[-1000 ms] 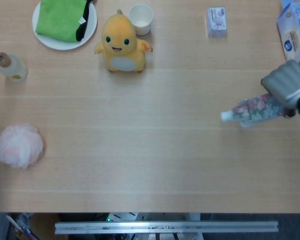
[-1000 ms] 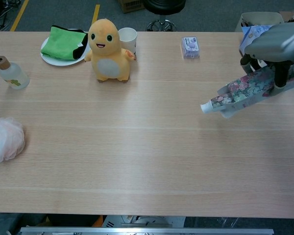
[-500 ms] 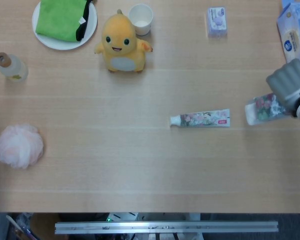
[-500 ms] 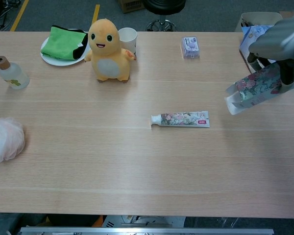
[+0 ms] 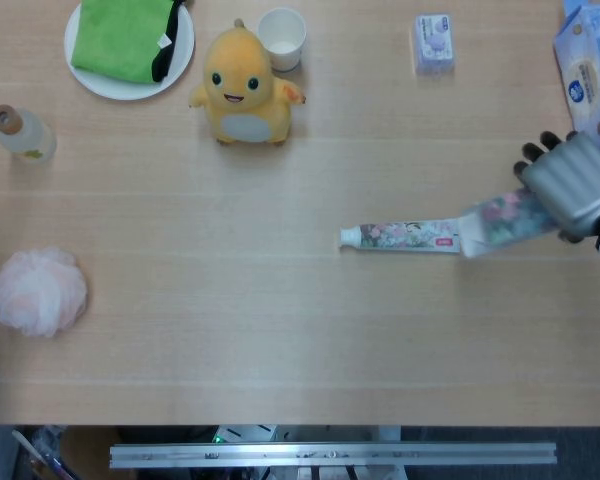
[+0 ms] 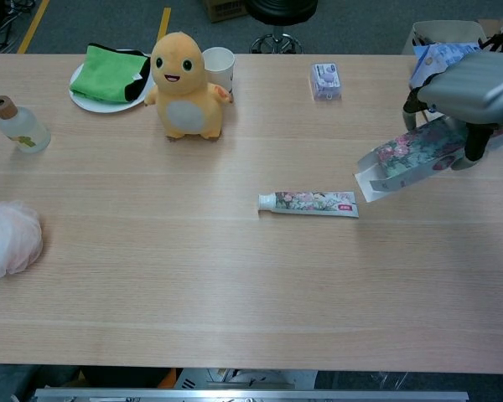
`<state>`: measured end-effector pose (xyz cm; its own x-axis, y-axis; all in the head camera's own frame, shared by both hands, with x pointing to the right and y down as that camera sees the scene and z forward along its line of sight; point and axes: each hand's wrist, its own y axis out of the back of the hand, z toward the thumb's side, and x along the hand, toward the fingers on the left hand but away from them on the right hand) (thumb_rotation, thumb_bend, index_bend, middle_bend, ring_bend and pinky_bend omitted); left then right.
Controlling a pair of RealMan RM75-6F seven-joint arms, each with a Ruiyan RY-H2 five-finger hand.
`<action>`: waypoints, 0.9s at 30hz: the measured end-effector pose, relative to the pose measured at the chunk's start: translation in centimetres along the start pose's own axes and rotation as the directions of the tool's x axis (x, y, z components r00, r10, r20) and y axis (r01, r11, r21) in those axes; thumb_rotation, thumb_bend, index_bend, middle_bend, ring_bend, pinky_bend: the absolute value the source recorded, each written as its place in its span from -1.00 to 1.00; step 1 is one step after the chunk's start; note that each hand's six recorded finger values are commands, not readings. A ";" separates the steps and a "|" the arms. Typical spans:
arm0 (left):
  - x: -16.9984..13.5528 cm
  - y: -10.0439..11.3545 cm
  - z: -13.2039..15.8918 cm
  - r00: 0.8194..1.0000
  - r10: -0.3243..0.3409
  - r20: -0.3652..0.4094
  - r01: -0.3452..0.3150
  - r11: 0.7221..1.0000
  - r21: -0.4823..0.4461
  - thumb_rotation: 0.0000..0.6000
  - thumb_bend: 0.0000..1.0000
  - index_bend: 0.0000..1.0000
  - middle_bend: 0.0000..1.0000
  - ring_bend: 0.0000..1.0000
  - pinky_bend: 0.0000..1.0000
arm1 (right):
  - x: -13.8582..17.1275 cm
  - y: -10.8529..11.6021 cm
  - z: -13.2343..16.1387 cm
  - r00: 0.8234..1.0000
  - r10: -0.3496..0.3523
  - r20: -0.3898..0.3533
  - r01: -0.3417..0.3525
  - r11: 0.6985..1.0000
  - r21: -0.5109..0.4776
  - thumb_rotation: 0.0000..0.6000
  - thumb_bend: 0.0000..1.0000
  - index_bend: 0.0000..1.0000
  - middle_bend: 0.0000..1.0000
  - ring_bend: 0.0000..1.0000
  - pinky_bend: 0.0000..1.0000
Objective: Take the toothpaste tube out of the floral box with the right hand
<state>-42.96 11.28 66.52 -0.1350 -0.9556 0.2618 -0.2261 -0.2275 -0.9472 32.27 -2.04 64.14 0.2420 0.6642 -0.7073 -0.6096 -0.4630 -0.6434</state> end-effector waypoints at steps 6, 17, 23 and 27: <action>0.0 0.0 0.1 1.000 -0.001 -0.001 0.001 1.000 0.000 1.00 -0.66 -0.27 -0.48 -0.64 -0.44 | 0.0 -1.1 -0.1 0.995 -0.095 -0.041 0.091 0.992 -0.088 1.00 -1.00 -0.88 -0.88 -0.92 -0.43; 0.1 0.3 0.0 1.000 0.026 -0.001 -0.026 0.999 -0.020 1.00 -0.66 -0.27 -0.49 -0.64 -0.44 | -0.6 -2.0 0.1 0.970 -0.239 -0.032 0.228 0.952 -0.205 1.00 -1.00 -0.99 -0.93 -0.96 -0.51; 0.4 0.3 0.5 0.999 0.051 0.017 -0.050 0.998 -0.043 1.00 -0.66 -0.28 -0.51 -0.64 -0.44 | 0.2 -3.0 -0.7 0.924 -0.381 0.032 0.372 0.874 -0.314 1.00 -1.00 -0.99 -0.85 -0.96 -0.51; 0.8 0.2 1.2 0.996 0.075 0.037 -0.072 0.995 -0.076 1.00 -0.66 -0.28 -0.56 -0.64 -0.44 | 1.8 -4.2 -1.4 0.887 -0.450 0.101 0.455 0.818 -0.351 1.00 -1.00 -0.99 -0.79 -0.96 -0.51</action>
<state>-41.93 10.27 66.30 -0.1154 -0.9763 0.1830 -0.2883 -0.1433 -0.9467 36.38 0.27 65.20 0.4130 0.8569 -0.3084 -0.1236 -0.2828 -0.9512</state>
